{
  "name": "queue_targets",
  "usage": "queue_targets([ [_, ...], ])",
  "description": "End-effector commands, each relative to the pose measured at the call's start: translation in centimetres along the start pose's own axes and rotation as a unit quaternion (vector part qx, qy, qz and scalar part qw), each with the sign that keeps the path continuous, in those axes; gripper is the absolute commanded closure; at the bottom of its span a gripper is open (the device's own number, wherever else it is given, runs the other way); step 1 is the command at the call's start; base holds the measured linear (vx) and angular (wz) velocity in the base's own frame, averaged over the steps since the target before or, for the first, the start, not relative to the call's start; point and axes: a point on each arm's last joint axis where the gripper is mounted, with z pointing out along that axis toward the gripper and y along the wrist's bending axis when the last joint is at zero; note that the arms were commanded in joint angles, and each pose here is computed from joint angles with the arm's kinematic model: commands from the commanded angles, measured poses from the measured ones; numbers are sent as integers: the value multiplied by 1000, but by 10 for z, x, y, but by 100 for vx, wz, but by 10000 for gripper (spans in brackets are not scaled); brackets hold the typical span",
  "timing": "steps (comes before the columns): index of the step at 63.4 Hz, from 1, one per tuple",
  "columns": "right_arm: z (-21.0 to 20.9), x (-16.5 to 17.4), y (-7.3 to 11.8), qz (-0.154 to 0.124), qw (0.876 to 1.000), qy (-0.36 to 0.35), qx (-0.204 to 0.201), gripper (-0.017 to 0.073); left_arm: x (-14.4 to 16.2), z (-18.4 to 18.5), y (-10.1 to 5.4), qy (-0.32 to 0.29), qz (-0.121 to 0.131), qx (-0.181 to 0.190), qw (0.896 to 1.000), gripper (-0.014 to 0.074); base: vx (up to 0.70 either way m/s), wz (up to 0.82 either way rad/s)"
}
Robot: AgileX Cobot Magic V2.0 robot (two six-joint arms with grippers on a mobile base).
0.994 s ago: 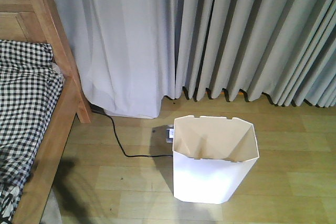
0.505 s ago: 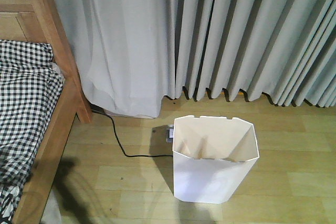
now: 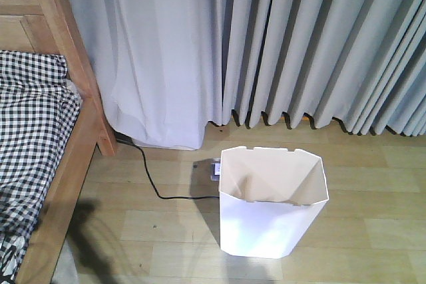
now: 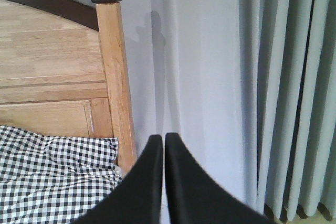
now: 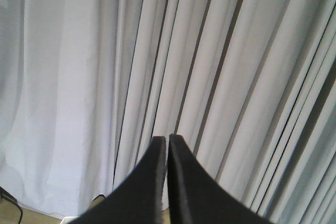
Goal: Move trash bin to bedside with robot
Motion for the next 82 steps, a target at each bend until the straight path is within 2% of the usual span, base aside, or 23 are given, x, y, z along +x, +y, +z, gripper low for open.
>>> queue_targets([
  [1, -1, -14, -3, -2, 999, -45, 8, 568, -4, -1, 0, -38, -12, 4, 999, 600, 0, 0],
  [26, -1, -14, -2, 1, 999, -45, 8, 568, -4, -1, 0, -38, -12, 4, 999, 600, 0, 0],
  [31, 4, -3, -3, -4, 999, -39, 19, 568, -4, -1, 0, -38, -12, 4, 999, 600, 0, 0],
  [33, 5, 2, -3, -1, 999, -41, 30, 568, -4, -1, 0, -38, -12, 4, 999, 600, 0, 0],
  [39, 4, 20, -5, 35, 995, -67, 65, 568, -4, -1, 0, -38, -12, 4, 999, 600, 0, 0],
  [43, 2, 34, -4, 49, 992, -89, 77, 568, -4, -1, 0, -38, -12, 4, 999, 600, 0, 0],
  [52, 4, 68, 3, 61, 989, -115, 74, 568, -4, -1, 0, -38, -12, 4, 999, 600, 0, 0],
  [57, 4, 71, 3, 78, 990, -91, 72, 568, -4, -1, 0, -39, -12, 4, 999, 600, 0, 0],
  [82, 5, 72, 3, 80, 990, -86, 72, 568, -4, -1, 0, -38, -12, 4, 999, 600, 0, 0],
])
